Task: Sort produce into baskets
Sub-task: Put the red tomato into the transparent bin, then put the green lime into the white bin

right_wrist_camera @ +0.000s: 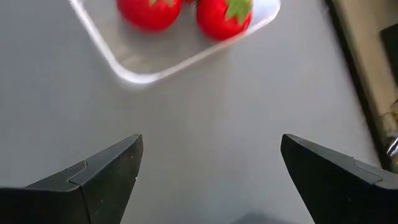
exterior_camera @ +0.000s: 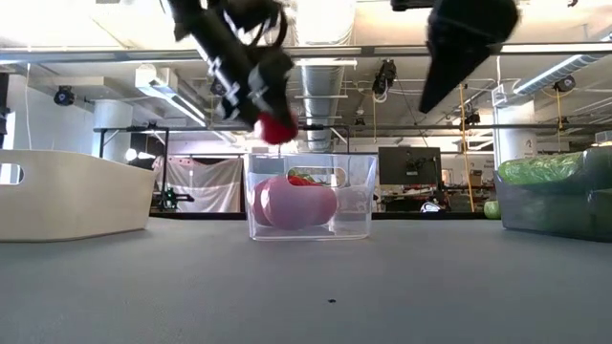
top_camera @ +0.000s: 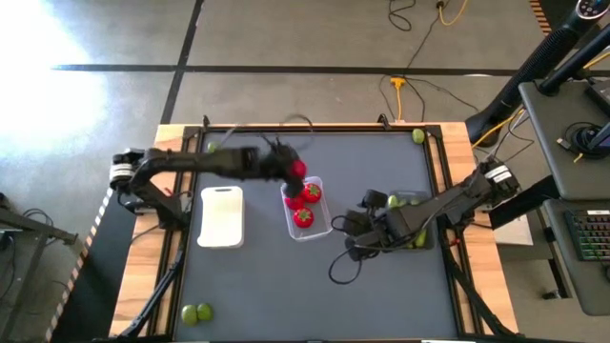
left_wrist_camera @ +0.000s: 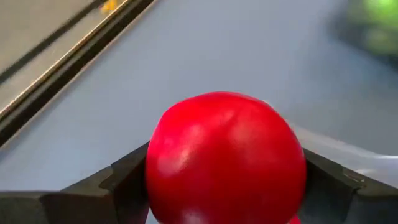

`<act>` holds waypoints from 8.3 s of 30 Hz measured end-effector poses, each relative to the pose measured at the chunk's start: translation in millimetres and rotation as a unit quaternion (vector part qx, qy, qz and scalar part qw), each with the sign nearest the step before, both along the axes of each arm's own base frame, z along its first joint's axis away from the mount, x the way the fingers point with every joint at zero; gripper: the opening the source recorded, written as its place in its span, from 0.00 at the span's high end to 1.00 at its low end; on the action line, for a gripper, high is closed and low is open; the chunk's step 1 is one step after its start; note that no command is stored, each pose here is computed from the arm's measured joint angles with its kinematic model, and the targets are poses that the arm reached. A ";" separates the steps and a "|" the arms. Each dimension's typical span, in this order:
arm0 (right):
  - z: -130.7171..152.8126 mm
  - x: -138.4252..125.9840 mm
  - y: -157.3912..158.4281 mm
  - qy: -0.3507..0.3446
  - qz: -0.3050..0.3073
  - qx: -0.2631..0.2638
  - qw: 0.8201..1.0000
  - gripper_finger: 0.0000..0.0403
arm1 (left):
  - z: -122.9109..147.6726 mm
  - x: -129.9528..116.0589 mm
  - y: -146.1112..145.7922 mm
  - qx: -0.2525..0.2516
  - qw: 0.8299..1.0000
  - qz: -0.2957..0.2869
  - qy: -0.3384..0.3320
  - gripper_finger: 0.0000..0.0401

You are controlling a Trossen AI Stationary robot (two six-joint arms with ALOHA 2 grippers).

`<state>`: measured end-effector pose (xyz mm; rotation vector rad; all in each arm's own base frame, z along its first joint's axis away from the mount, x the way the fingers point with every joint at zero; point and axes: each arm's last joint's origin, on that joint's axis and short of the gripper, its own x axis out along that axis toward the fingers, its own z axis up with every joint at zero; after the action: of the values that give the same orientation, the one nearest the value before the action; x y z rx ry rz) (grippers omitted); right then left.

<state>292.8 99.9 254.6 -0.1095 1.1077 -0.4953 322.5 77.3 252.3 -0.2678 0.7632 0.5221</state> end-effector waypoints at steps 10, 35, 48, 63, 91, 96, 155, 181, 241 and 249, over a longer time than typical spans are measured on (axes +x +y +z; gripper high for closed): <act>-2.4 -21.3 21.9 0.030 -0.026 0.020 0.999 0.07 | -35.6 43.1 -73.0 -0.004 0.996 -0.088 -0.026 0.29; -2.7 -26.6 33.7 0.019 -0.025 0.029 0.999 0.07 | -81.8 61.4 -93.9 -0.051 0.992 -0.115 0.018 0.11; -4.8 -28.3 35.2 0.021 -0.022 0.026 0.999 0.07 | 8.5 47.6 -102.4 0.078 0.989 -0.047 0.118 0.12; -24.0 -38.1 35.8 0.037 -0.019 -0.007 0.999 0.07 | -42.3 -7.1 -82.2 0.075 0.953 0.107 0.273 0.12; -25.4 -35.6 39.1 0.022 -0.004 -0.007 1.000 0.07 | 4.9 -14.8 -206.5 -0.048 0.980 0.008 0.192 0.12; -25.4 -35.2 39.3 0.020 -0.003 -0.007 1.000 0.07 | 14.2 -45.5 -270.5 -0.105 0.975 -0.055 0.189 0.12; -25.1 -48.0 86.4 -0.053 0.030 0.068 0.996 0.07 | -99.9 -191.6 -338.5 -0.159 0.925 0.065 0.339 0.39; -25.4 -47.4 87.1 -0.056 0.034 0.070 0.995 0.07 | 7.8 -113.1 -294.0 0.029 0.957 0.042 0.285 0.49; -48.1 -57.0 79.9 -0.036 0.015 0.057 0.998 0.07 | -83.4 -143.8 -66.9 -0.049 0.894 0.351 0.275 0.37; -48.2 -56.9 80.0 -0.036 0.016 0.058 0.998 0.07 | -82.3 -152.5 -61.8 -0.008 0.870 0.419 0.259 0.35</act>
<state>235.9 179.9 206.4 -0.0082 1.0601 -0.4027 170.0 15.5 169.9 -0.4881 1.1671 1.4551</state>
